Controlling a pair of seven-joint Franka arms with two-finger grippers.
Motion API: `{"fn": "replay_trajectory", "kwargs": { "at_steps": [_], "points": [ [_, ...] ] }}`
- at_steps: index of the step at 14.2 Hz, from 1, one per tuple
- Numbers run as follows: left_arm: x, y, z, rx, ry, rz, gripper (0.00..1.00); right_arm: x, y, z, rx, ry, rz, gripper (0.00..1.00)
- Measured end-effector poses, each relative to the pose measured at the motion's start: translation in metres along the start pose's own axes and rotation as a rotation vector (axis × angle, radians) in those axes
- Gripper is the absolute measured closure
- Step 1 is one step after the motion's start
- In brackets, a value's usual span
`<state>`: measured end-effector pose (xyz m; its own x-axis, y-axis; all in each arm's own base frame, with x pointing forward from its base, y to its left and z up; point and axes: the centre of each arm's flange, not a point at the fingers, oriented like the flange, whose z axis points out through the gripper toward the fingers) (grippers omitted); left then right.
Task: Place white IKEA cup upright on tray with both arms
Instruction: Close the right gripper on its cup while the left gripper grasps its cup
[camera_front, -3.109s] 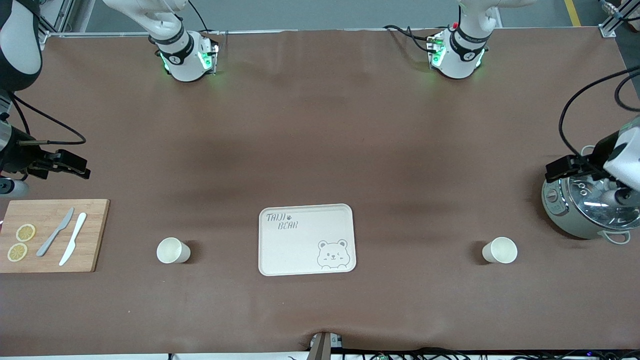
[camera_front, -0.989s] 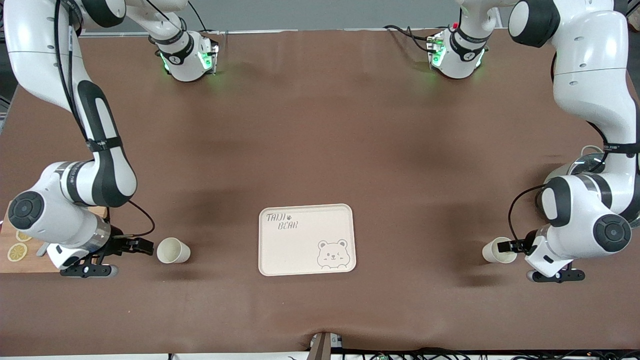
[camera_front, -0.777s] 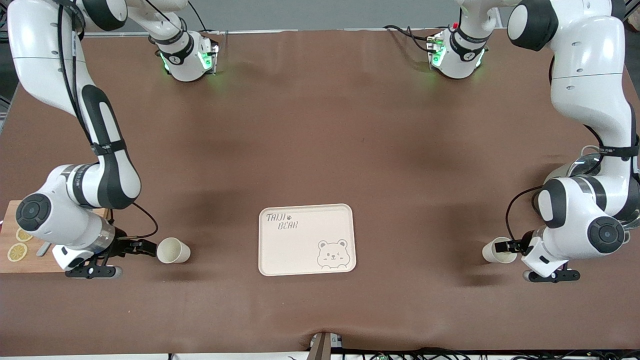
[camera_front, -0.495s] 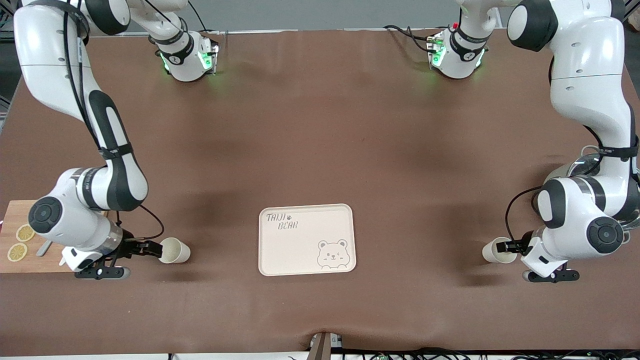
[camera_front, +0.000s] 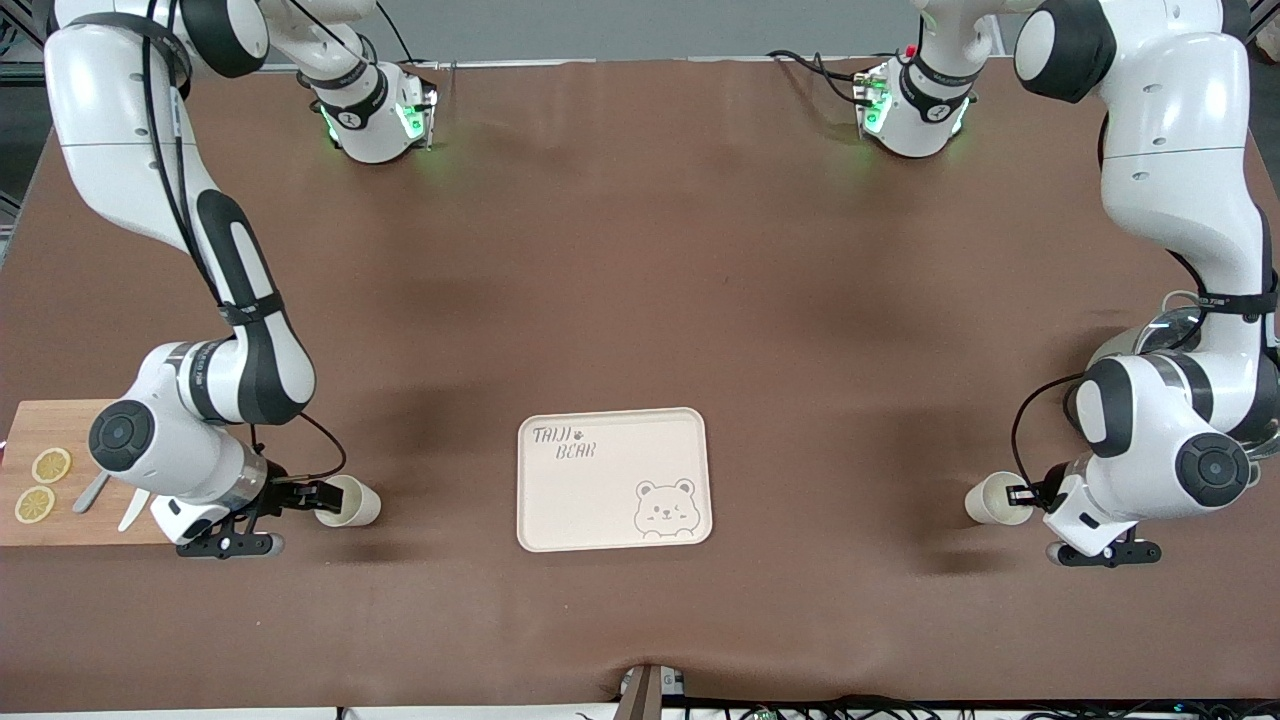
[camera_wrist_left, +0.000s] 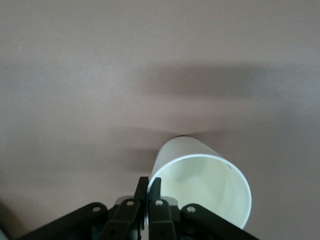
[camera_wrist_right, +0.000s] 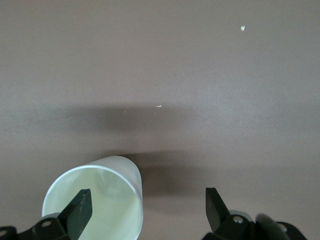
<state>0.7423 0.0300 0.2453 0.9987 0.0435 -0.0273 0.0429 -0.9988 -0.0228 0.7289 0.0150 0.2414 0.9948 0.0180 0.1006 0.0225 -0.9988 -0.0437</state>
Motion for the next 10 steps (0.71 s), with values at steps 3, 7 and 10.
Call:
{"fn": "replay_trajectory", "kwargs": {
  "at_steps": [3,7,10],
  "points": [
    [0.001,0.001,-0.002,0.000,0.005,-0.001,0.96,0.000,-0.002,0.014,0.000,0.017,-0.003,0.00],
    [0.006,0.009,-0.019,-0.002,0.039,-0.041,0.96,-0.002,-0.005,0.026,0.000,0.010,-0.007,0.00],
    [0.008,0.039,-0.043,-0.008,0.073,-0.095,0.96,-0.002,-0.005,0.027,0.000,0.009,-0.007,0.00]
  ]
}}
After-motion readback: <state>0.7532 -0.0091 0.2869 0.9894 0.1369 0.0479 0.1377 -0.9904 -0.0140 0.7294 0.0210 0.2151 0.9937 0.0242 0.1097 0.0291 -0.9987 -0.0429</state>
